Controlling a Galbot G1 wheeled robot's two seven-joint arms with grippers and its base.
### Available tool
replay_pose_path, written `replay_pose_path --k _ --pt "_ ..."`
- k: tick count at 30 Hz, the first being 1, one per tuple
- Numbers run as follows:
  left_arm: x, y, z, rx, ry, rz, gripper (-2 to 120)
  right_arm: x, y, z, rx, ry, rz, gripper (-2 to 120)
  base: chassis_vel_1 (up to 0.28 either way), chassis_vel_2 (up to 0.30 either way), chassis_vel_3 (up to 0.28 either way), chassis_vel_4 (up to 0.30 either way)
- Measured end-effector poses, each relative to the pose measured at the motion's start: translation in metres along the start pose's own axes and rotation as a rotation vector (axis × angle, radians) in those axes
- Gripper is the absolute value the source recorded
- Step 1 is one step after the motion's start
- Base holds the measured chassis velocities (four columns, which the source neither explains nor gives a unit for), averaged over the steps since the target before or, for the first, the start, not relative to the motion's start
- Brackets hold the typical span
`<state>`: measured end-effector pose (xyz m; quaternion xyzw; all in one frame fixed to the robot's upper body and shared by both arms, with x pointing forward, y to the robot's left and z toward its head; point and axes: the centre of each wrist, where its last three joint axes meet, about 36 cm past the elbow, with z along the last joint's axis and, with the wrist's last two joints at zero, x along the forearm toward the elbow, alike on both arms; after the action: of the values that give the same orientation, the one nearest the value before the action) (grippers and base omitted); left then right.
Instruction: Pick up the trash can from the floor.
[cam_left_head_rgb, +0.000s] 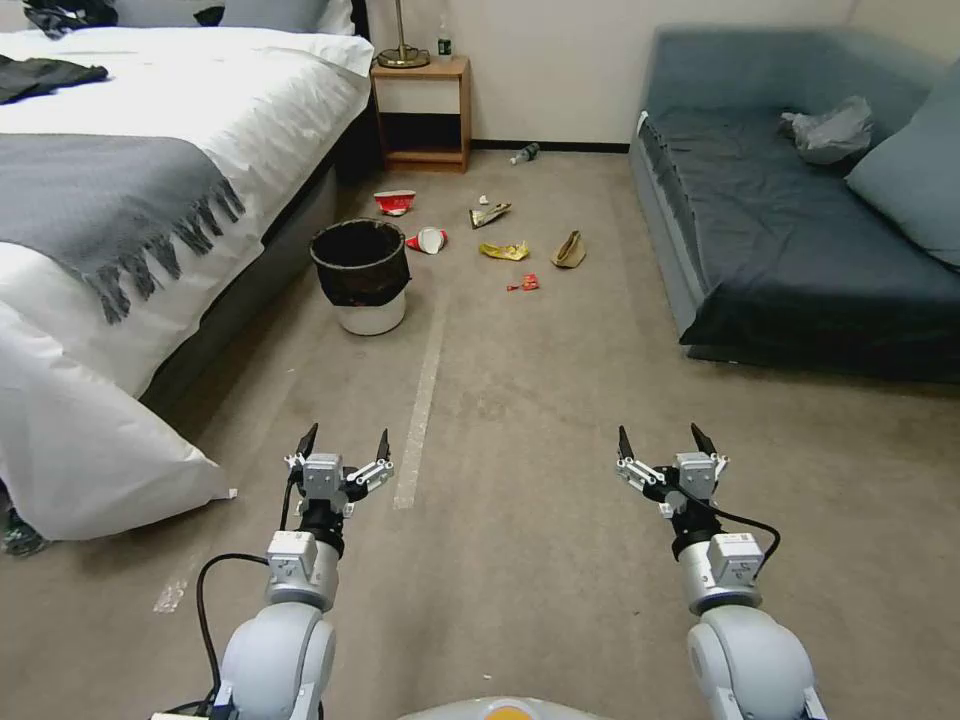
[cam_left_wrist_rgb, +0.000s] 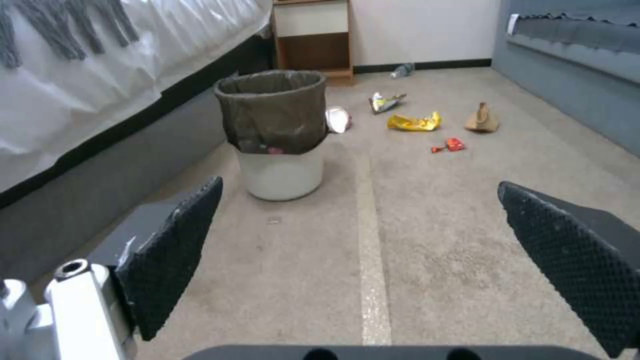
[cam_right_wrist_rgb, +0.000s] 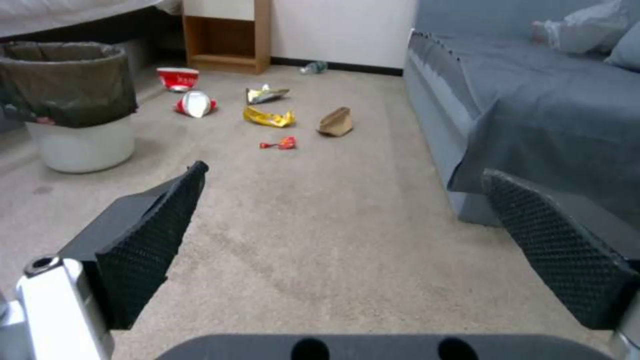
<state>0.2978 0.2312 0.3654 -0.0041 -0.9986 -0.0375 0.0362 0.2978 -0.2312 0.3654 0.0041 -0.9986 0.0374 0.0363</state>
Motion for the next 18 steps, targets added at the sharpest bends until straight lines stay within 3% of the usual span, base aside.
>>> replay_pose_path --k 18 --pt "0.0 0.0 0.0 0.0 0.0 0.0 100 0.0 0.0 0.0 0.0 0.0 0.0 100 0.0 0.0 0.0 0.0"
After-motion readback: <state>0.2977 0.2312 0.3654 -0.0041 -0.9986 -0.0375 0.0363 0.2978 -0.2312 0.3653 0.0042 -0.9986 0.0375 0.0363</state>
